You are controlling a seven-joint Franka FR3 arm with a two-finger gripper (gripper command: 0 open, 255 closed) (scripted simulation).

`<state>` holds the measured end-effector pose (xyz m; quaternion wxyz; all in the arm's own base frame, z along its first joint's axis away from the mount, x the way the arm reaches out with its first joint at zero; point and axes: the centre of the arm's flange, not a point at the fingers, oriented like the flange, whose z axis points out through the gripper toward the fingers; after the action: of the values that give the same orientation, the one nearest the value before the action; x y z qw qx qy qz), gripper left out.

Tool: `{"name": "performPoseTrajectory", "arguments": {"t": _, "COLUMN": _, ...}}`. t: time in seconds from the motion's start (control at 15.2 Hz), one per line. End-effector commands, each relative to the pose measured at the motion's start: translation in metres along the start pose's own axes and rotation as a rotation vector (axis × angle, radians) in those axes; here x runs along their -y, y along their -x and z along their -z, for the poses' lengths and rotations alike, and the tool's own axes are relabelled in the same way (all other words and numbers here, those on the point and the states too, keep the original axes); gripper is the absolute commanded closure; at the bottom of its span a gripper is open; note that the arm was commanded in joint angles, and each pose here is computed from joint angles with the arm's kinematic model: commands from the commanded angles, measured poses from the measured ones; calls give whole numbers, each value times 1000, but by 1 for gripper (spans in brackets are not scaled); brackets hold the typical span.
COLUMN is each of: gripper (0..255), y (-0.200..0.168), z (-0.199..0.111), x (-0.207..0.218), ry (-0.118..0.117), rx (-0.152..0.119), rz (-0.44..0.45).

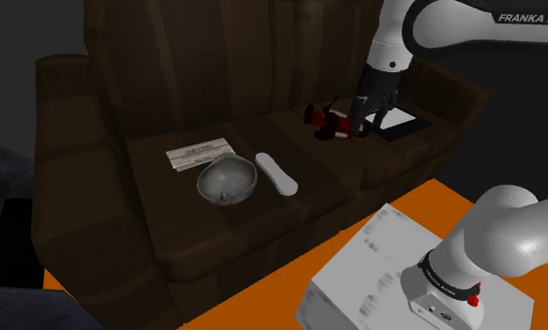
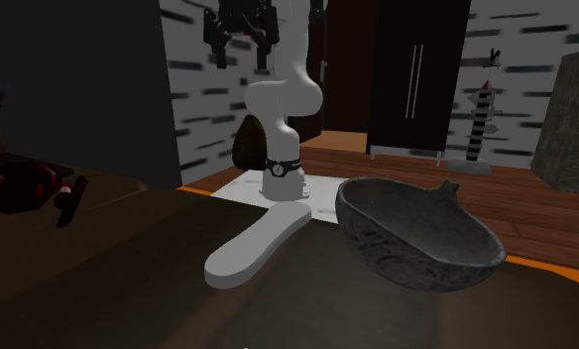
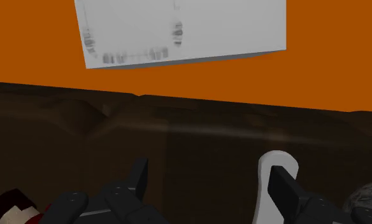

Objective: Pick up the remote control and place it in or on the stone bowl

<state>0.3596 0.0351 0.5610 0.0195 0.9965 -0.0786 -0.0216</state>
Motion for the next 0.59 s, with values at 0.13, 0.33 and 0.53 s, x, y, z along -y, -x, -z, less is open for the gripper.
{"name": "performPoseTrajectory", "arguments": {"t": 0.13, "gripper": 0, "y": -29, "z": -32, "x": 27, "ry": -6, "rx": -8, "rz": -10}}
{"name": "performPoseTrajectory", "arguments": {"t": 0.33, "gripper": 0, "y": -52, "z": -56, "x": 48, "ry": -10, "rx": -13, "rz": -17}}
{"name": "performPoseTrajectory", "arguments": {"t": 0.53, "gripper": 0, "y": -75, "z": -80, "x": 68, "ry": -14, "rx": -17, "rz": -23}}
